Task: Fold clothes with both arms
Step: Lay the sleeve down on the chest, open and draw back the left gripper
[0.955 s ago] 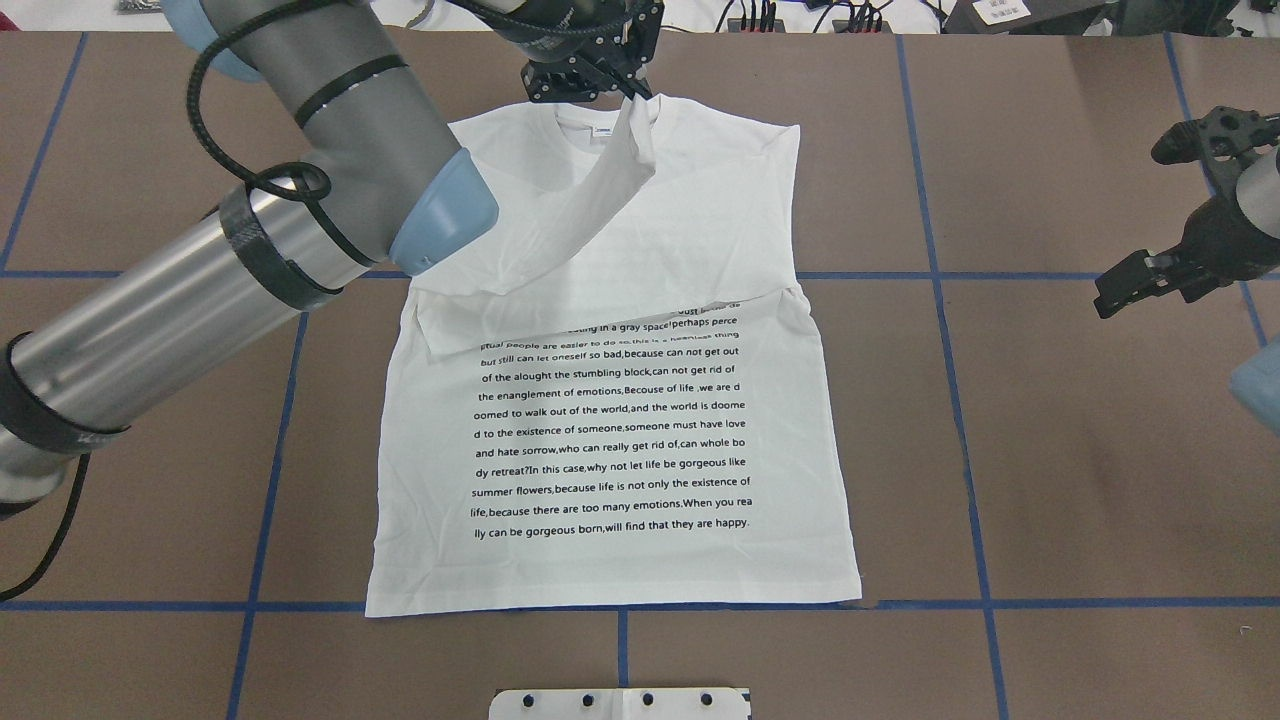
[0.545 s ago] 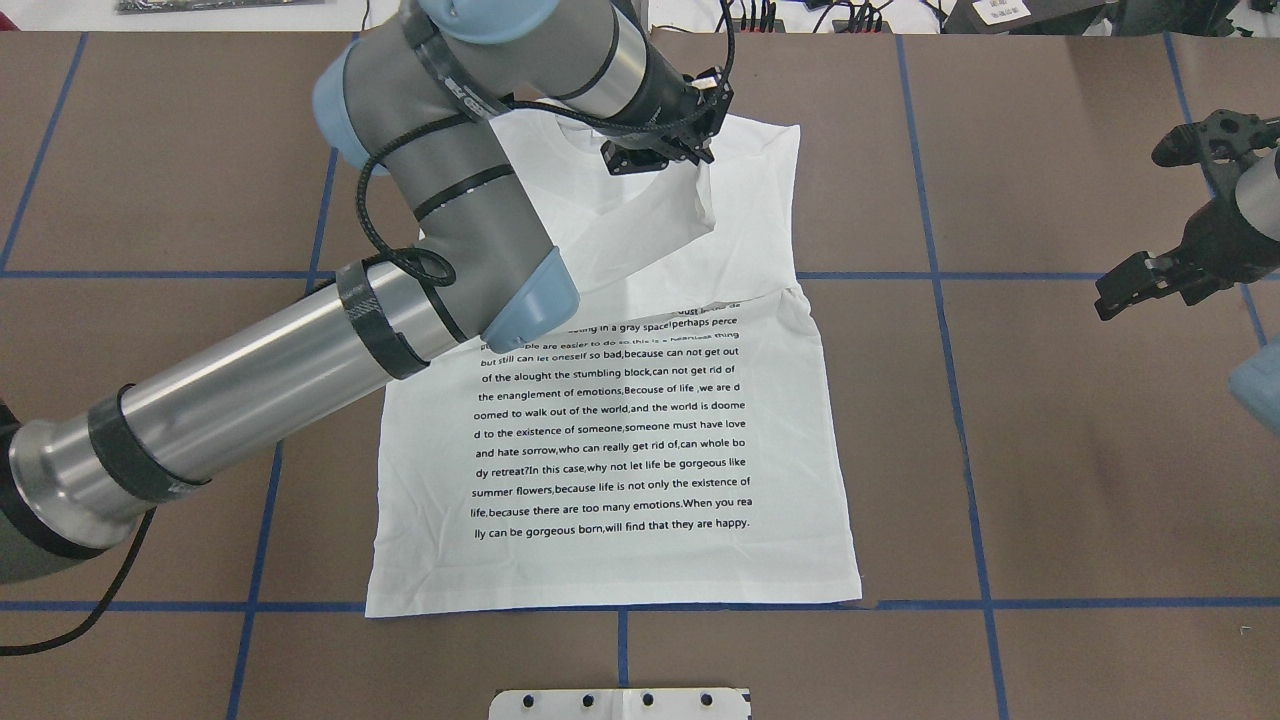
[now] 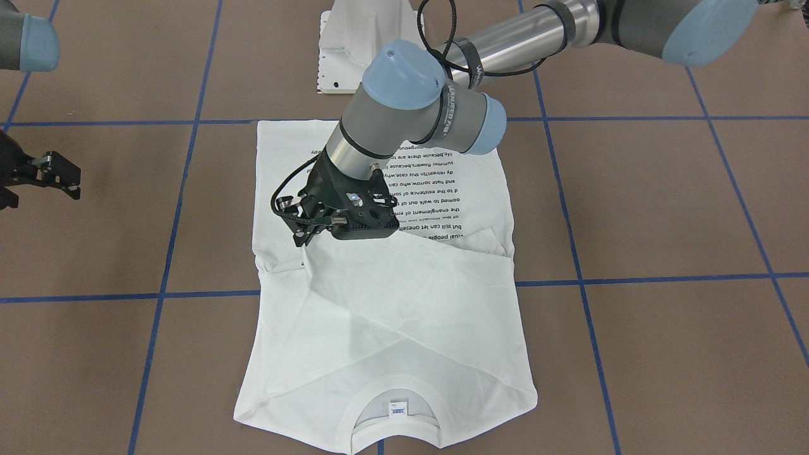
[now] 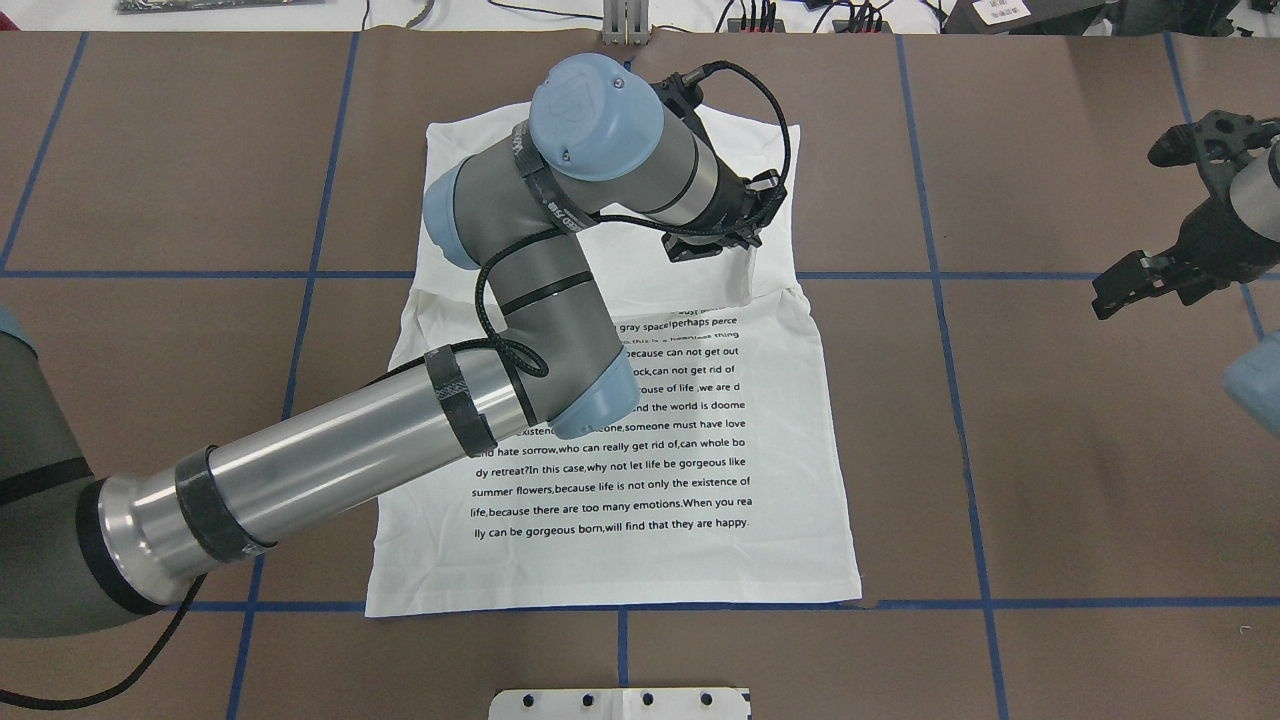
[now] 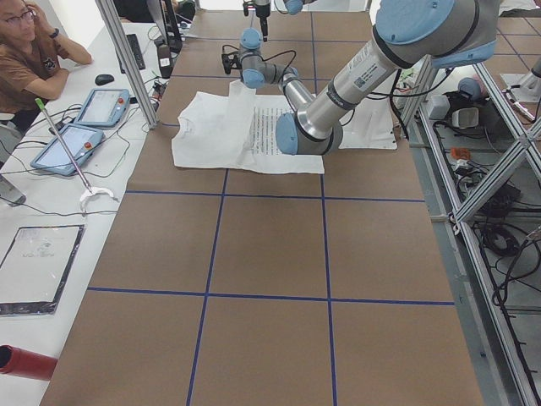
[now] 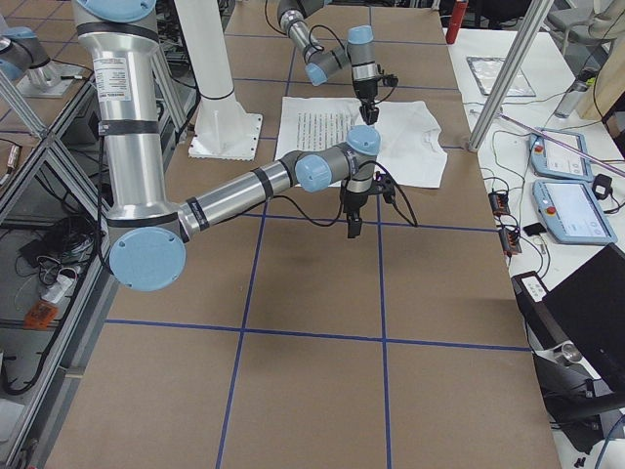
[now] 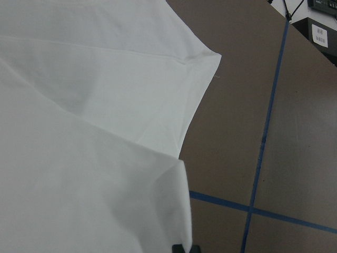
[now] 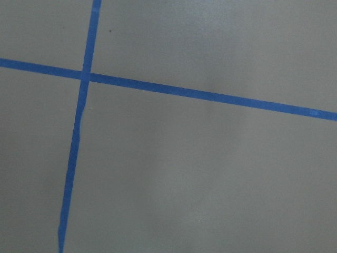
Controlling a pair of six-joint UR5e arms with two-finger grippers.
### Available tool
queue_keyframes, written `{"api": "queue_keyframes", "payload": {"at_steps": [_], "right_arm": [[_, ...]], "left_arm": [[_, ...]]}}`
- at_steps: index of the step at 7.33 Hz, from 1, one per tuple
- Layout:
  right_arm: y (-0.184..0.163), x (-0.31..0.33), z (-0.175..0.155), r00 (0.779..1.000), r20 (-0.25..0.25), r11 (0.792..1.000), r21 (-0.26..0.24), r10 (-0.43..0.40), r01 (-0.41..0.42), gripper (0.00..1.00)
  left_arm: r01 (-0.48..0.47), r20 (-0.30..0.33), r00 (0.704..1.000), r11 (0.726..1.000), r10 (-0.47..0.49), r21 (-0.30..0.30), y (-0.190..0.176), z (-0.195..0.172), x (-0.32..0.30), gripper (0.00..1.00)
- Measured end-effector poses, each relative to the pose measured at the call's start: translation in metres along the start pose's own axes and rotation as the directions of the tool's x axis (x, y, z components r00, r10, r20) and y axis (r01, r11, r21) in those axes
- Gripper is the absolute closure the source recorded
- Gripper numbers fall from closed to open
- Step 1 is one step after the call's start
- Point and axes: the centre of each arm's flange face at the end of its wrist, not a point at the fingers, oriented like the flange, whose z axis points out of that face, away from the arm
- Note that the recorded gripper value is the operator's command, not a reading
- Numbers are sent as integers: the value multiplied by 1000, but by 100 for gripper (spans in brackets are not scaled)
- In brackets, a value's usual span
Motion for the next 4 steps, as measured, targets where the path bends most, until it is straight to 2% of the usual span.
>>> {"api": "queue_keyframes", "payload": {"at_steps": [3,4], "right_arm": [[-3,-4,-1,1000,4,1000,3,-3,3,0],[-4,-5,-2,1000,5,1000,5,-3,3,0]], "left_arm": [[-3,16,1000,1000,3,-15,13,14,-5,100],[0,15,1000,1000,0,-17,15,14,-5,74]]}}
